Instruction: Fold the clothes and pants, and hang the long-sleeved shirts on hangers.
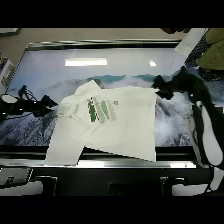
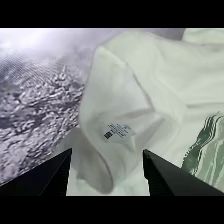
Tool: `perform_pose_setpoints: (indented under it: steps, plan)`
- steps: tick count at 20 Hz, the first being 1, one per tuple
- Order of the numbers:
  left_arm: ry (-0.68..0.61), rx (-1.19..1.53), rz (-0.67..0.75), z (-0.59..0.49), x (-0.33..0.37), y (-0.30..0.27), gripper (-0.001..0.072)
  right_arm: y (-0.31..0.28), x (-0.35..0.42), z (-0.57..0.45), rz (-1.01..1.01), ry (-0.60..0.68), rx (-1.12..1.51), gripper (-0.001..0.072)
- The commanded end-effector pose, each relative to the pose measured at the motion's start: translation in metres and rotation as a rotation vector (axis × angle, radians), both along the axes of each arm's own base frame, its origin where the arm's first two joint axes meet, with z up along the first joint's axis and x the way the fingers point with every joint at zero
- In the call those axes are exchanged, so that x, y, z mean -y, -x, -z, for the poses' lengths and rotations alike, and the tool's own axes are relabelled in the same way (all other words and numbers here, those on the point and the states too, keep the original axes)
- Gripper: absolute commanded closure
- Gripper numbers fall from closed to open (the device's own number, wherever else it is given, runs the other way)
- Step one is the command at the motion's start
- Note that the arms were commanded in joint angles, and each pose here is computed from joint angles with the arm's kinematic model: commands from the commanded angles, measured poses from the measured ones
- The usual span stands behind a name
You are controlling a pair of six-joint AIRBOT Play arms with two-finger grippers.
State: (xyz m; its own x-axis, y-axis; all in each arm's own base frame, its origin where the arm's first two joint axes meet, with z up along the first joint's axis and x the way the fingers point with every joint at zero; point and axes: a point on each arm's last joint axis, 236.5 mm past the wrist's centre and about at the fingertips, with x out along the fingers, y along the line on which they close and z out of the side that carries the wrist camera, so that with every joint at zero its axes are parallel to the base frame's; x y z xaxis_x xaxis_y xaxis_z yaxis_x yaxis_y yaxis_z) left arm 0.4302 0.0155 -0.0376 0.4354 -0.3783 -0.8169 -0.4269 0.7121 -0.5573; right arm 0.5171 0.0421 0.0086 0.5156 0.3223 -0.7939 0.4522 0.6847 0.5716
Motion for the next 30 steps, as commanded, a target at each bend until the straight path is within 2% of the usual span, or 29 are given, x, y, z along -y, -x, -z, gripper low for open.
perform_pose_setpoints:
  steps: [1, 3, 5, 7, 8, 13, 22, 25, 29, 30]
  plan:
    - [0.005, 0.013, 0.059, -0.038, -0.040, 0.031, 0.0195, 0.073, 0.047, -0.028, -0.228, 0.043, -0.096, 0.0250]
    - [0.000, 0.034, 0.048, -0.060, -0.060, 0.055, 0.0197, 0.121, 0.065, -0.039, -0.341, 0.060, -0.125, 0.0250]
    - [-0.017, 0.077, -0.040, -0.073, -0.078, 0.067, 0.0198, 0.173, 0.066, -0.029, -0.410, 0.047, -0.172, 0.0250]
    - [-0.020, 0.072, -0.067, -0.069, -0.078, 0.081, 0.0198, 0.222, 0.054, 0.001, -0.399, 0.007, -0.235, 0.0244]
    - [-0.009, 0.056, -0.067, -0.063, -0.074, 0.086, 0.0198, 0.252, 0.044, 0.021, -0.409, -0.015, -0.289, 0.0209]
    - [0.040, -0.013, -0.059, -0.036, -0.059, 0.103, 0.0199, 0.352, -0.003, 0.092, -0.417, -0.151, -0.473, 0.0211]
    - [0.036, -0.010, -0.066, -0.035, -0.060, 0.101, 0.0199, 0.343, -0.009, 0.097, -0.343, -0.178, -0.456, 0.0213]
    - [0.023, 0.003, -0.080, -0.035, -0.065, 0.098, 0.0199, 0.351, -0.019, 0.105, -0.336, -0.257, -0.517, 0.0214]
    - [0.021, 0.004, -0.082, -0.035, -0.065, 0.097, 0.0199, 0.347, -0.032, 0.113, -0.322, -0.348, -0.533, 0.0247]
    - [0.021, 0.005, -0.082, -0.035, -0.065, 0.097, 0.0199, 0.345, -0.032, 0.115, -0.316, -0.348, -0.530, 0.0301]
